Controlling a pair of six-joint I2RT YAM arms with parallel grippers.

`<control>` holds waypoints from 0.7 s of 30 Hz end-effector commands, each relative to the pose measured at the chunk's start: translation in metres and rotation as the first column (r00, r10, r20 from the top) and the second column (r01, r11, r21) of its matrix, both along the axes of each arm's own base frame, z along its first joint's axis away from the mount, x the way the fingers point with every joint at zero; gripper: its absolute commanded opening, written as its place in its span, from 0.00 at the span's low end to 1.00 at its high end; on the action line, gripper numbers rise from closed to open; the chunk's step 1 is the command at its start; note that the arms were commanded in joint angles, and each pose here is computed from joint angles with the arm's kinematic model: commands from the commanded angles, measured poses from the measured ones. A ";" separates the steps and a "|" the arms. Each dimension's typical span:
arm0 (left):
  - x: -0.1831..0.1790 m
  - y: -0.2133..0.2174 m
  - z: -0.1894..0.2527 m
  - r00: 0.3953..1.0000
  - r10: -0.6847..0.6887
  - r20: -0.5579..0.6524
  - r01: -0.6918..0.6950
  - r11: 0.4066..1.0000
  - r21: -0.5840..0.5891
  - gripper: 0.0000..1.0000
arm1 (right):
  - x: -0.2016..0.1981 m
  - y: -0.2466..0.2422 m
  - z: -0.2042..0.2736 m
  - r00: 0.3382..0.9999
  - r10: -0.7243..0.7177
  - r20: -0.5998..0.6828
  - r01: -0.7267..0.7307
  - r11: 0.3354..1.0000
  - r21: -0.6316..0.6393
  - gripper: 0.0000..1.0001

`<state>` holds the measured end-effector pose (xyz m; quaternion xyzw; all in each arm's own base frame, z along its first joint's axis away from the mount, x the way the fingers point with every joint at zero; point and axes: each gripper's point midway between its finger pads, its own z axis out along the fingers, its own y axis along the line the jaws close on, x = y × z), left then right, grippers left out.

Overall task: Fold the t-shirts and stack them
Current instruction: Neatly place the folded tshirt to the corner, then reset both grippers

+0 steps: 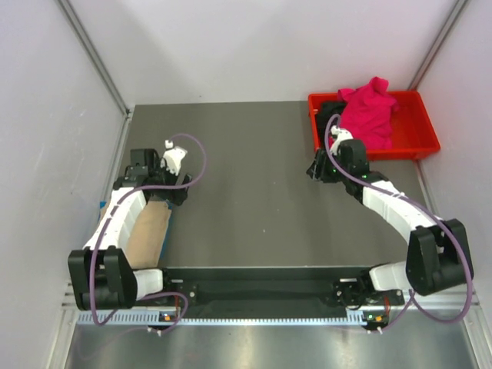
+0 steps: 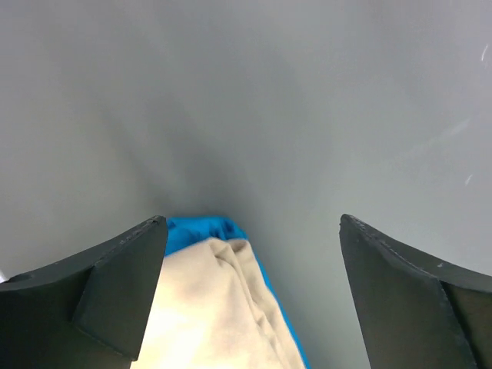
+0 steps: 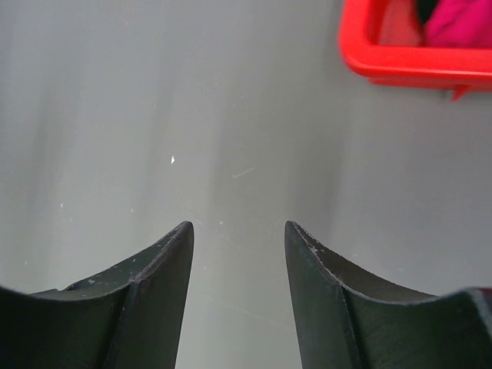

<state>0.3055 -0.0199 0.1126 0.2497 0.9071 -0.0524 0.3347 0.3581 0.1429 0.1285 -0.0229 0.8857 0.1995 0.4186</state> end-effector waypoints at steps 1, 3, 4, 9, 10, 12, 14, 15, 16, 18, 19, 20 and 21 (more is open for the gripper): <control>0.026 -0.003 0.046 0.985 0.075 0.153 -0.065 0.996 -0.066 0.99 | 0.001 -0.019 0.023 0.995 -0.041 0.088 0.042 0.999 -0.008 0.52; 0.030 0.001 0.054 0.975 0.130 0.179 -0.118 0.990 -0.076 0.99 | -0.001 -0.030 0.028 0.991 -0.071 0.111 0.073 0.997 -0.015 0.53; 0.030 0.006 0.054 0.971 0.158 0.182 -0.149 0.987 -0.063 0.99 | -0.005 -0.037 0.021 0.991 -0.087 0.100 0.089 0.996 -0.024 0.53; 0.026 0.028 0.050 0.918 0.334 0.214 -0.328 0.943 -0.064 0.99 | -0.017 -0.068 0.024 0.977 -0.164 0.138 0.173 0.983 -0.058 0.59; 0.023 0.031 0.047 0.913 0.348 0.215 -0.345 0.937 -0.052 0.99 | -0.020 -0.074 0.020 0.974 -0.179 0.140 0.189 0.980 -0.067 0.60; 0.014 0.036 0.036 0.919 0.349 0.184 -0.353 0.935 -0.014 0.99 | -0.024 -0.086 0.028 0.954 -0.233 0.187 0.249 0.966 -0.069 0.66; 0.010 0.038 0.032 0.920 0.353 0.168 -0.357 0.934 -0.010 0.99 | -0.029 -0.099 0.025 0.933 -0.288 0.216 0.312 0.946 -0.086 0.75; 0.008 0.037 0.032 0.922 0.350 0.167 -0.352 0.936 -0.017 0.99 | -0.032 -0.108 0.033 0.911 -0.323 0.257 0.354 0.931 -0.085 0.78; 0.007 0.037 0.030 0.922 0.352 0.163 -0.353 0.935 -0.018 0.99 | -0.036 -0.113 0.029 0.902 -0.343 0.263 0.377 0.922 -0.089 0.80; 0.006 0.037 0.028 0.922 0.354 0.155 -0.355 0.935 -0.019 0.99 | -0.041 -0.122 0.038 0.871 -0.382 0.308 0.423 0.902 -0.079 0.86; 0.004 0.037 0.026 0.924 0.354 0.147 -0.355 0.935 -0.019 0.99 | -0.045 -0.126 0.033 0.866 -0.393 0.309 0.437 0.895 -0.086 0.87; 0.004 0.037 0.025 0.924 0.354 0.143 -0.355 0.935 -0.016 0.99 | -0.047 -0.128 0.034 0.859 -0.402 0.318 0.449 0.889 -0.088 0.87; 0.004 0.038 0.025 0.923 0.357 0.141 -0.358 0.934 -0.018 0.99 | -0.050 -0.134 0.040 0.839 -0.422 0.342 0.476 0.876 -0.085 0.89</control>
